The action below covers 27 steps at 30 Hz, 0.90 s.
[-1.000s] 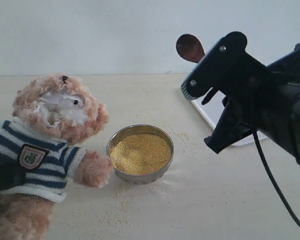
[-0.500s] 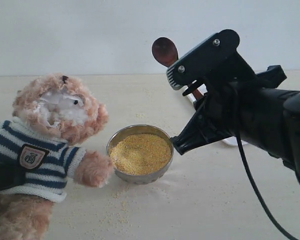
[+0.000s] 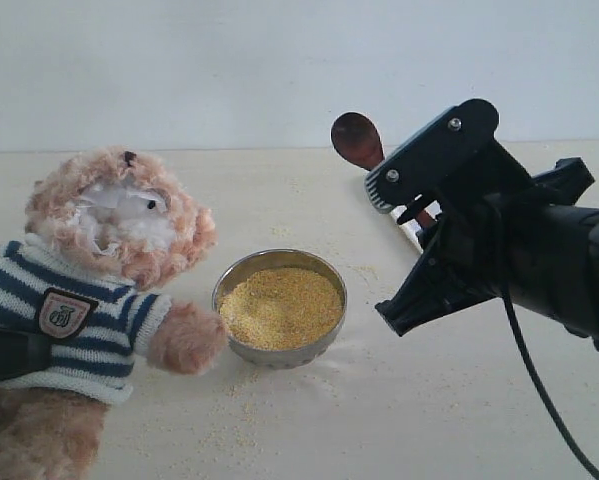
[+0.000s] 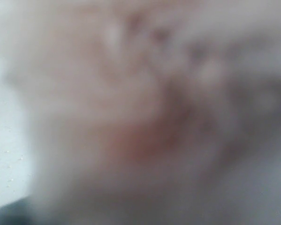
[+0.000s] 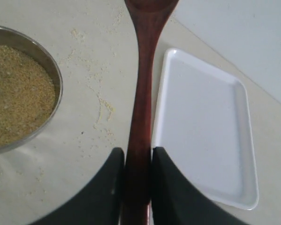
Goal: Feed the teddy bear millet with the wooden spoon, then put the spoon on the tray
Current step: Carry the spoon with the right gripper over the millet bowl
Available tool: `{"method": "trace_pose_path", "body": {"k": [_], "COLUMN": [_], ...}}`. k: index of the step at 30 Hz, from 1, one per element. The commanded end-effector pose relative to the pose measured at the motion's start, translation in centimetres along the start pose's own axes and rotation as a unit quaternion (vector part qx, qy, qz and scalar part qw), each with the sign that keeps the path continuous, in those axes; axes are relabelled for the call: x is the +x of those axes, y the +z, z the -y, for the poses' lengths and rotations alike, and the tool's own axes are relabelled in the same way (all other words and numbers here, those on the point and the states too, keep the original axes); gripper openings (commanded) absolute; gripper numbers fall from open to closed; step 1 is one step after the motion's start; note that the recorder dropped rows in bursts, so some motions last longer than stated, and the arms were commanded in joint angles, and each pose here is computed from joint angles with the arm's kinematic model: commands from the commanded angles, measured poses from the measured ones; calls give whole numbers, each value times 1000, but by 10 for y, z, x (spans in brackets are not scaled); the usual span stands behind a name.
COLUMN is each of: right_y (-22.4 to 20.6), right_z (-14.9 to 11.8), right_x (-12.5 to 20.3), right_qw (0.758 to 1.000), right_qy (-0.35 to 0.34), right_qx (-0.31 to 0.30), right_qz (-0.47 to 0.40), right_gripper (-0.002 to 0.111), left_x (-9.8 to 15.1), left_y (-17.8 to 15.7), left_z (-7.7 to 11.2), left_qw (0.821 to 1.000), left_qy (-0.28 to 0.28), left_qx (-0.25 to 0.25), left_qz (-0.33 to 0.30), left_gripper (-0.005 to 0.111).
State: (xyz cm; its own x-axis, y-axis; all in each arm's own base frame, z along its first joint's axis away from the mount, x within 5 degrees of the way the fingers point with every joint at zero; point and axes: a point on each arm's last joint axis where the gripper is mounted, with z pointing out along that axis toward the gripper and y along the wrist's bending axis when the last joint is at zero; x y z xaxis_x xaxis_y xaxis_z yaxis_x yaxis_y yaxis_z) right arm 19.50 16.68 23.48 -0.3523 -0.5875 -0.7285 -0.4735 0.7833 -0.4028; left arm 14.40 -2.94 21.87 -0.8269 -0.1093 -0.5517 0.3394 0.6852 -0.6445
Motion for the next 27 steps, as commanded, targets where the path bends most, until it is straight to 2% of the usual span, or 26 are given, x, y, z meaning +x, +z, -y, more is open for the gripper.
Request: {"method": "trace_pose_path", "body": {"k": [1,3,9,11,15,17,21,25,27], "right_y": [0,0,0,0,1,3,0,-4,-5], "right_z": [2,1,1,-5,-20,-14,-7,-5,1], "right_x": [7,7,14,18,21,27,34,25,18], "right_qw": [998,998,998,996,973,967,969,970,974], "right_qy": [-55,-58,59,76,150,168,136,95,72], "right_qx": [-8,-11,-2,-33,-170,-192,-206,-218,-204], "right_qz": [-3,-3,27,40,36,2,-32,-50,-67], "right_gripper": [1,1,1,1,1,1,1,1,1], "left_x": [-1,-1,-1,-1,-1,-1,-1,-1,-1], "left_y": [-1,-1,-1,-1,-1,-1,-1,-1,-1], "left_z": [2,2,2,2,2,2,2,2,2], "left_qw": [1000,1000,1000,1000,1000,1000,1000,1000,1000], "left_qy": [-5,-5,-3,-3,-3,-3,-3,-3,-3], "left_qx": [7,7,7,7,7,7,7,7,7], "left_qz": [9,9,9,9,9,9,9,9,9], "left_gripper": [5,5,5,5,5,5,5,5,5]}}
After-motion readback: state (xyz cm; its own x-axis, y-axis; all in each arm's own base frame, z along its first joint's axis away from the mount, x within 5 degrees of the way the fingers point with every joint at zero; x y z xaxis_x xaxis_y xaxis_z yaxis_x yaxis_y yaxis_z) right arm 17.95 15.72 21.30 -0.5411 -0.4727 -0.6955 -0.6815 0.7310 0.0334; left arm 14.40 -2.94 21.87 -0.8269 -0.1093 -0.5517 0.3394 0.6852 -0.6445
